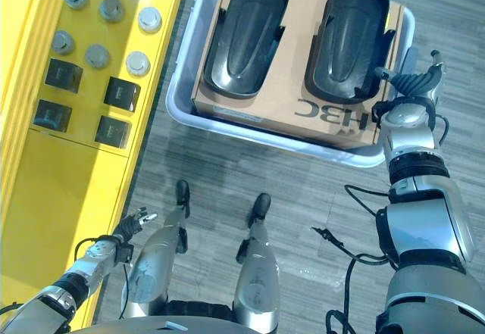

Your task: Move parts from the plastic box to the shelf.

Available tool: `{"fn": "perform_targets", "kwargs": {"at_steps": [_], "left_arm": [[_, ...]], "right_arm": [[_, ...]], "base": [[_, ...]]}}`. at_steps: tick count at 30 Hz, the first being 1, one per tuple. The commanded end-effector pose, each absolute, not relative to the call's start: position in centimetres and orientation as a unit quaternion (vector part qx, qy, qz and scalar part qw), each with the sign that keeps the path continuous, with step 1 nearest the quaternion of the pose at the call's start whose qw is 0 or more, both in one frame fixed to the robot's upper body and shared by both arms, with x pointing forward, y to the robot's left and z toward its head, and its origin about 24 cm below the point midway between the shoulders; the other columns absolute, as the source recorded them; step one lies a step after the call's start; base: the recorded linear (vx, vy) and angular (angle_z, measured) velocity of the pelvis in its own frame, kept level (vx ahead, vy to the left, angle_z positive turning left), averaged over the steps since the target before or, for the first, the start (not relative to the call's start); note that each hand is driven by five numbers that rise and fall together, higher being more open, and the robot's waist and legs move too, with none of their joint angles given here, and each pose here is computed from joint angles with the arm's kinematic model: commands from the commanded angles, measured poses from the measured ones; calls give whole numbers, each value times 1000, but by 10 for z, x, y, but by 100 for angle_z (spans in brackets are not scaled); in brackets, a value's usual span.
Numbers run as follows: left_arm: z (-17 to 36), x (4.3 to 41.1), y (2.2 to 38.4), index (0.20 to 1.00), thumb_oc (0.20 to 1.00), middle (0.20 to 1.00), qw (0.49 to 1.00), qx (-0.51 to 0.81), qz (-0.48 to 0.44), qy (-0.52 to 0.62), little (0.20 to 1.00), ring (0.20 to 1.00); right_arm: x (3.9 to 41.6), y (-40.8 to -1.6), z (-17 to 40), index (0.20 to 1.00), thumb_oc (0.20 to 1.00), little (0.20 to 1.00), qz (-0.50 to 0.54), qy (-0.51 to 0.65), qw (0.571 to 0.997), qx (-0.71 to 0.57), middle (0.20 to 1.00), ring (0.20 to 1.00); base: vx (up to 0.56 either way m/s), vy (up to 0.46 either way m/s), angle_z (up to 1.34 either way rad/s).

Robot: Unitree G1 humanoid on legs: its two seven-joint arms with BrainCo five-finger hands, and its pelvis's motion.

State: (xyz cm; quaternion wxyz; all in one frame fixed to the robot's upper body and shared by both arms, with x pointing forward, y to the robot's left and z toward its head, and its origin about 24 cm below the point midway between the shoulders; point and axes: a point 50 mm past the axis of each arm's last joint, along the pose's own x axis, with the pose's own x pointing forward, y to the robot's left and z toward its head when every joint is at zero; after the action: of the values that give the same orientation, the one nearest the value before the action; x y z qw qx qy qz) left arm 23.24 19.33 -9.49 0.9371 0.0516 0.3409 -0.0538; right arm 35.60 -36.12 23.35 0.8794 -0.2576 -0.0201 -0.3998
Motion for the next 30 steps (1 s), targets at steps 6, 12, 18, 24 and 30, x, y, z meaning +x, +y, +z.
{"fn": "perform_targets", "kwargs": {"at_steps": [6,12,18,24,30], "left_arm": [[-100,222,204,1000,1000,1000,928,58,-59,363,1000,1000],[-100,219,210,1000,1000,1000,929,72,-69,356,1000,1000],[-97,219,210,1000,1000,1000,934,85,-79,337,1000,1000],[-84,229,210,1000,1000,1000,946,113,-86,292,1000,1000],[-51,246,202,1000,1000,1000,963,77,-114,233,1000,1000]], "right_arm": [[350,-380,230,1000,1000,1000,-317,142,880,-323,1000,1000],[341,-389,188,200,200,200,-258,238,889,-294,200,200],[323,-407,162,200,200,200,-325,262,872,-254,200,200],[291,-431,132,200,200,200,-386,281,847,-236,200,200],[244,-447,79,200,200,200,-429,293,829,-208,200,200]], "base": [[-1,-5,1],[-10,-38,7],[-13,-35,11],[-33,-67,3],[-2,-96,5]]}}
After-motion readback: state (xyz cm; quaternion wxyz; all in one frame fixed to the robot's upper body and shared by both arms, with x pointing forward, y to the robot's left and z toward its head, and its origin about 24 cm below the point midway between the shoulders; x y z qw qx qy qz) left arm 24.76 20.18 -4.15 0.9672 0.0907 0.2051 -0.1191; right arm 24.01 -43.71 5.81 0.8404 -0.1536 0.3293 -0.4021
